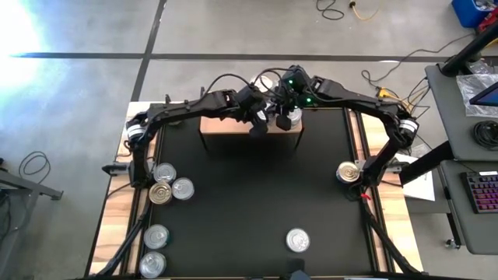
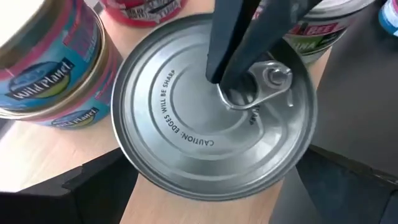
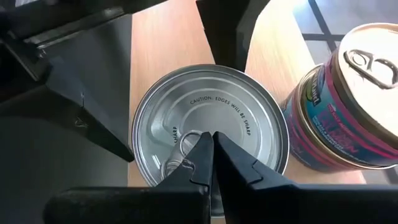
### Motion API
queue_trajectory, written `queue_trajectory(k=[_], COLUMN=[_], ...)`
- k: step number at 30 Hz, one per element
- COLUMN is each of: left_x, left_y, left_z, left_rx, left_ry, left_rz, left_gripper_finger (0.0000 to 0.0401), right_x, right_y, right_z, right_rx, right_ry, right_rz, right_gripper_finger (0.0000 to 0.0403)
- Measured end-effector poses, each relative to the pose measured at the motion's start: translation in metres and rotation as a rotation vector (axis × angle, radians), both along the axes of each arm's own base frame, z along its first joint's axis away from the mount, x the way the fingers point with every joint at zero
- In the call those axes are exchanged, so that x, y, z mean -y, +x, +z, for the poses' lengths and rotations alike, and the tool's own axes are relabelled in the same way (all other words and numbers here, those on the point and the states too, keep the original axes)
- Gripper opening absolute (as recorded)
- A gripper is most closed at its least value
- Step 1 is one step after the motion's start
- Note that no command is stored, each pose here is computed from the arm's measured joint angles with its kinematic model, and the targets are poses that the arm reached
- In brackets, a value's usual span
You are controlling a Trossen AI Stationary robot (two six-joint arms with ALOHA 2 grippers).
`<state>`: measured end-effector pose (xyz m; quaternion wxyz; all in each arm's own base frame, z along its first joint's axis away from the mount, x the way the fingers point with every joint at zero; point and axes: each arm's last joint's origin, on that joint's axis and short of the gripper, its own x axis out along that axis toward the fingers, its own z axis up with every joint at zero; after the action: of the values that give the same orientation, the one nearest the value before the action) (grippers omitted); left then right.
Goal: Stack canned seafood by type on shelf
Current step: Stack the yellow-blue tuna can on top of the other yellow-blue tuna can on the shelf
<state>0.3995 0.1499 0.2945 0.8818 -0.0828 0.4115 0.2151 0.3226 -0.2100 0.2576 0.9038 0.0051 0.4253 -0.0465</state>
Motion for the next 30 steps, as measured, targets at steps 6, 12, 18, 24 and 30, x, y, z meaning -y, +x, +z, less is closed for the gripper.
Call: queue_trajectory(k=[6, 12, 18, 24, 30], left_x=[0.004, 0.01, 0.026, 0.061, 0.102], left_y=[-0.003, -0.018, -0.024, -0.028, -0.047], left_z=[0.003, 0.03, 0.068, 0.109, 0.132], left_rx=[-0.054, -0.091, -0.092, -0.058, -0.029], left_ry=[0.08, 0.071, 0.093, 0.208, 0.242], left_rz=[-0.028, -0.039, -0.067, -0.062, -0.137], left_gripper_finger=[0.04, 0.04, 0.04, 0.04, 0.04], right_x=[0.003, 0.007, 0.009, 0.006, -0.006], right_y=[-0.003, -0.005, -0.002, -0.005, -0.012], right_z=[0.0, 0.0, 0.003, 0.025, 0.059], right_rx=[-0.003, 0.005, 0.045, 0.15, 0.254], right_ry=[0.008, 0.009, 0.015, -0.015, -0.107], right_rz=[0.0, -0.017, -0.057, -0.093, -0.165], right_gripper_finger=[0.0009, 0.0009, 0.0009, 0.0009, 0.0009])
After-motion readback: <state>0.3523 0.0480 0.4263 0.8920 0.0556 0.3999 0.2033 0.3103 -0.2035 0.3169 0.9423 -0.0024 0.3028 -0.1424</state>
